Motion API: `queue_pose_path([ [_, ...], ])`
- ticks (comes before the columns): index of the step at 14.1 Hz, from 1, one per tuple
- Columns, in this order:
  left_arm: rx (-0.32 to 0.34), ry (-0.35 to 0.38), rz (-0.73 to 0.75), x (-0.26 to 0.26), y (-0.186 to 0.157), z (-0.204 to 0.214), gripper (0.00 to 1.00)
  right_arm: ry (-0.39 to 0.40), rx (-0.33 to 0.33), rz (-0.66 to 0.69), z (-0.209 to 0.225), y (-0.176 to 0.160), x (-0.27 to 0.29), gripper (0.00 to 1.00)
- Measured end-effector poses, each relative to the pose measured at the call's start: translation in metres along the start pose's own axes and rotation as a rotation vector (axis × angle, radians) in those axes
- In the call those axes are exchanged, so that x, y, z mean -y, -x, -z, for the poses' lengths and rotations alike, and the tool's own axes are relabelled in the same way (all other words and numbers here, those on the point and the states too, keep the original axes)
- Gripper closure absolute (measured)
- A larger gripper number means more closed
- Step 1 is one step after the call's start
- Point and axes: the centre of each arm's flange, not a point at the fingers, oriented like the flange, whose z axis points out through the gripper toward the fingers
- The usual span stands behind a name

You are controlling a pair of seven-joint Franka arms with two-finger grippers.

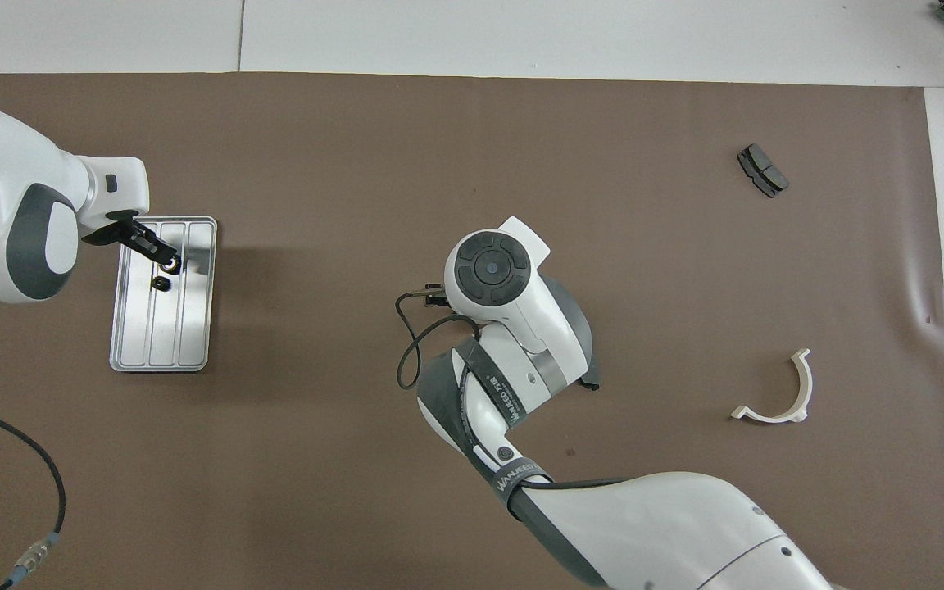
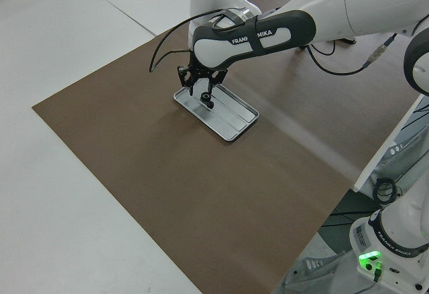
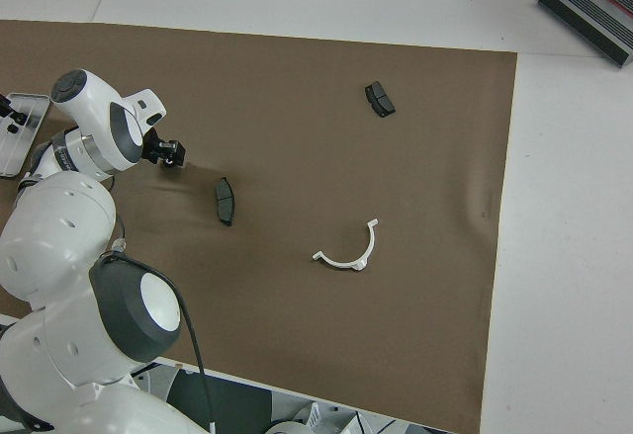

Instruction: Place bearing gear from tray to pile

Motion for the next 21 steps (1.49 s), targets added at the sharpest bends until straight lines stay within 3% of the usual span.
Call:
queue_pose_path([
  [2,-0.004,-0.002,-0.002,-0.002,0.0,0.0,0.41,0.003,0.004,0.001,-0.003,0.001,-0.001,0.41],
  [10,-0.022,-0.013,0.012,-0.015,0.004,-0.023,0.41,0.004,0.007,0.011,-0.005,0.006,0.004,0.44],
  [13,-0.024,-0.015,0.013,-0.016,0.005,-0.021,0.44,0.003,0.004,0.012,-0.003,0.005,0.004,0.67],
  [15,-0.023,-0.015,0.014,-0.016,0.005,-0.021,0.49,0.002,0.001,0.012,-0.002,0.005,0.005,0.67],
  [17,-0.024,-0.015,0.013,-0.016,0.005,-0.021,0.63,-0.003,-0.007,0.011,0.004,0.002,0.006,0.67],
  [21,-0.023,-0.015,0.014,-0.016,0.005,-0.021,0.64,0.003,-0.005,-0.033,0.052,-0.02,-0.032,0.67],
])
